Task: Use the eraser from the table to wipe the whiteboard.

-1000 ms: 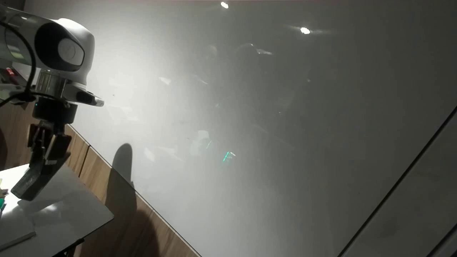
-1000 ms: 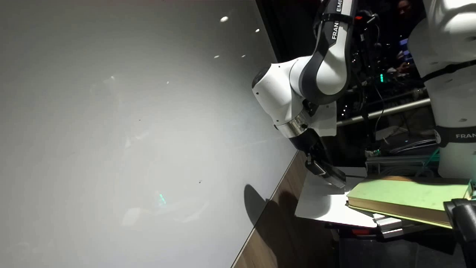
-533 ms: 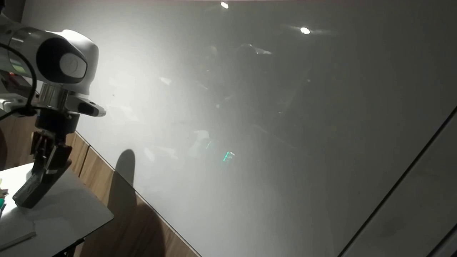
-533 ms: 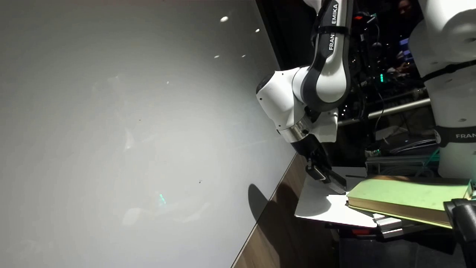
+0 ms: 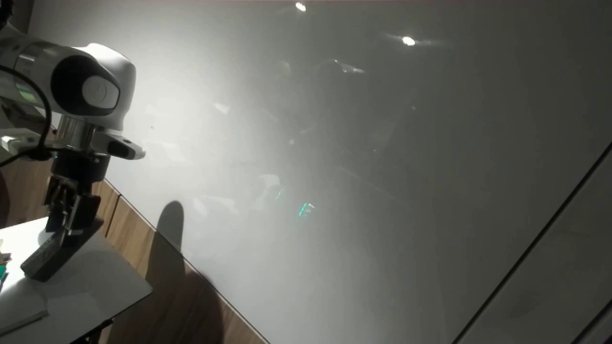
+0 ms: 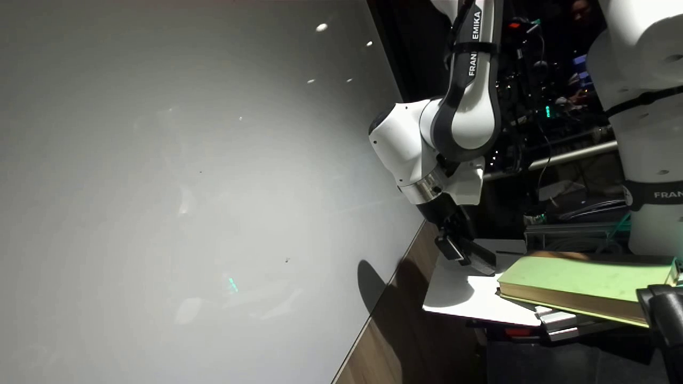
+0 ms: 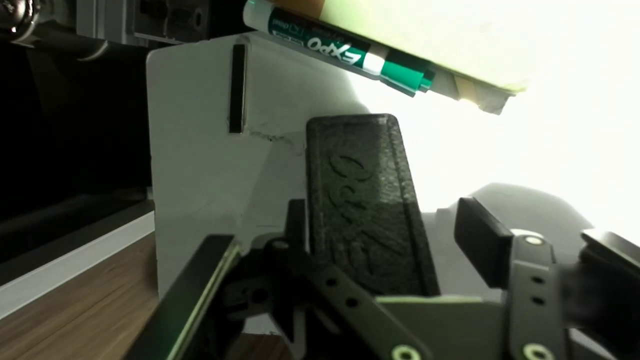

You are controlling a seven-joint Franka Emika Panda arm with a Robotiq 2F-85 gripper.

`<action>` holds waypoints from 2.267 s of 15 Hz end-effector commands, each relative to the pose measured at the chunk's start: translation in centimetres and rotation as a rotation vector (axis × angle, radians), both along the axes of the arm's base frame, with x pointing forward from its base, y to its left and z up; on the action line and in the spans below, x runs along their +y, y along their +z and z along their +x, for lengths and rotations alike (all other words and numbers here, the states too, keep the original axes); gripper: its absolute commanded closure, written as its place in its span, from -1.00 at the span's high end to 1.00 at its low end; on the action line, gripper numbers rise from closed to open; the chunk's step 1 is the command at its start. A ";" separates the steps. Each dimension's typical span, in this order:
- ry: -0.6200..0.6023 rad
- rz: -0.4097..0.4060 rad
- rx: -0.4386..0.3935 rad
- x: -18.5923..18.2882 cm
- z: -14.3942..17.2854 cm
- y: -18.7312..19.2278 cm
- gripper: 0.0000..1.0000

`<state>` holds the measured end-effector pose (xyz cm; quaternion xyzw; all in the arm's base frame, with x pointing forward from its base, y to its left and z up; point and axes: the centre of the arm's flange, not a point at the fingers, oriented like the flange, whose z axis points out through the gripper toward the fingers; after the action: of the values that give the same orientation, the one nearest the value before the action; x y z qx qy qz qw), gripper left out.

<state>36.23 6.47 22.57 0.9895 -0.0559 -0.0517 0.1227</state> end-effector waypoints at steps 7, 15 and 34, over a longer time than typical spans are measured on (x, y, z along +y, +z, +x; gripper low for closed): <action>-0.002 0.044 -0.038 -0.4 -0.9 0.2 1.00; 0.029 0.137 -0.223 2.2 1.0 10.0 1.00; 0.026 0.154 -0.282 3.3 1.0 19.3 1.00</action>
<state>37.22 9.73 41.89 0.9941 -0.0557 0.0849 0.0381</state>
